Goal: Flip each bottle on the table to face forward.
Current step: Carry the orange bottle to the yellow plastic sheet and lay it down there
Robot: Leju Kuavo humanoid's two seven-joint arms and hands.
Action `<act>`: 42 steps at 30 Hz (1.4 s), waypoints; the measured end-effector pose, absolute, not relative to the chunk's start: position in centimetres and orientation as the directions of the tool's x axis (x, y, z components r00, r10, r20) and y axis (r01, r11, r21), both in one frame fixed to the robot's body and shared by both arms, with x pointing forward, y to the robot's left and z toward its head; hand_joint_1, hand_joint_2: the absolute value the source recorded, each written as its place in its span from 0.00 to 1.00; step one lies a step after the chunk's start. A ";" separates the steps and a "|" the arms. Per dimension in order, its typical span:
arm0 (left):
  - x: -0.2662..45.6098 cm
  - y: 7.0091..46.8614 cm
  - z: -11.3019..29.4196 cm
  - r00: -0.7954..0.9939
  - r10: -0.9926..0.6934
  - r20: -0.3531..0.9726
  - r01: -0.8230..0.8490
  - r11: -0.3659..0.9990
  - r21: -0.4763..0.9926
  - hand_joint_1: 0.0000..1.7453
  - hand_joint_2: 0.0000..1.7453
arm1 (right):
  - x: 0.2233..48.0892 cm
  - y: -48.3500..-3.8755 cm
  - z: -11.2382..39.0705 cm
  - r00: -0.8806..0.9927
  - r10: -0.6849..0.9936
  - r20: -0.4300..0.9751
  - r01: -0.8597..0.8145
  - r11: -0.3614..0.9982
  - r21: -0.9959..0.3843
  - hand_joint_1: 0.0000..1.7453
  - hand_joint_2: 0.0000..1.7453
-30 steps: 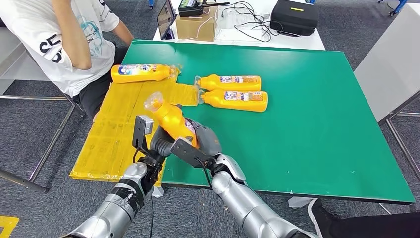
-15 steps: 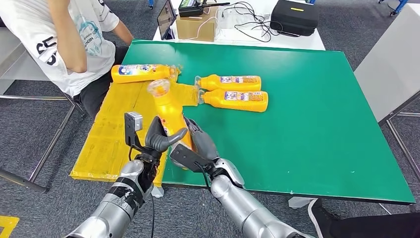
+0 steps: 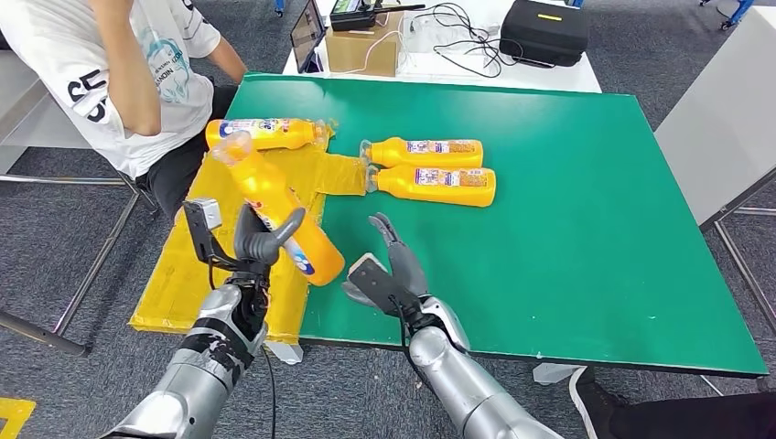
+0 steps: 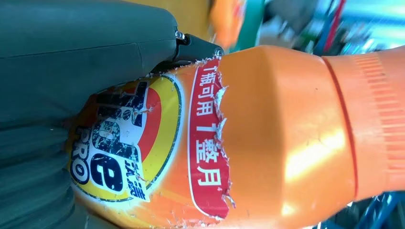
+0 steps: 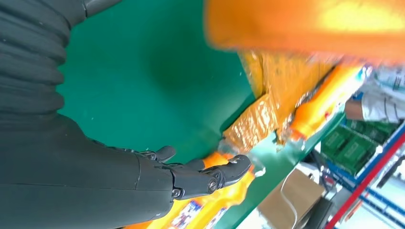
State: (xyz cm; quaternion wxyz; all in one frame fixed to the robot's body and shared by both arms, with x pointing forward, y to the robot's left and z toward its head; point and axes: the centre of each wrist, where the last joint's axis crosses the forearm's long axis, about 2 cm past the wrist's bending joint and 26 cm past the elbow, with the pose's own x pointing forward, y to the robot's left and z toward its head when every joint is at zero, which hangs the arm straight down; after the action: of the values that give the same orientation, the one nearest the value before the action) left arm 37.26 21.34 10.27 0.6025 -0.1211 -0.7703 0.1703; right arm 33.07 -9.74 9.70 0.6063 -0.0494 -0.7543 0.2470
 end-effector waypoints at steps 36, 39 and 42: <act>39.4 32.5 8.5 -0.261 -0.963 0.066 0.191 0.015 0.982 0.22 1.00 | 34.3 -13.4 12.7 -0.364 0.203 0.909 -0.132 0.955 -0.266 0.00 1.00; 39.3 32.4 8.3 -0.277 -0.960 0.029 0.195 -0.027 0.980 0.00 1.00 | 34.2 -13.1 12.8 -0.367 0.194 0.910 -0.150 0.953 -0.264 0.00 1.00; 39.4 32.2 8.3 -0.286 -0.958 0.003 0.204 -0.058 0.977 0.00 1.00 | 34.1 -12.7 12.8 -0.370 0.187 0.910 -0.165 0.951 -0.262 0.00 1.00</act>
State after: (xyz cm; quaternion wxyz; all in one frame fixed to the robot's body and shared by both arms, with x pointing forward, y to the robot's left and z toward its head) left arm 39.37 32.22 8.32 0.4661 0.3741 -0.5038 -0.6237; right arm 34.12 -12.72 12.84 0.5612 -0.0065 -0.8127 0.1568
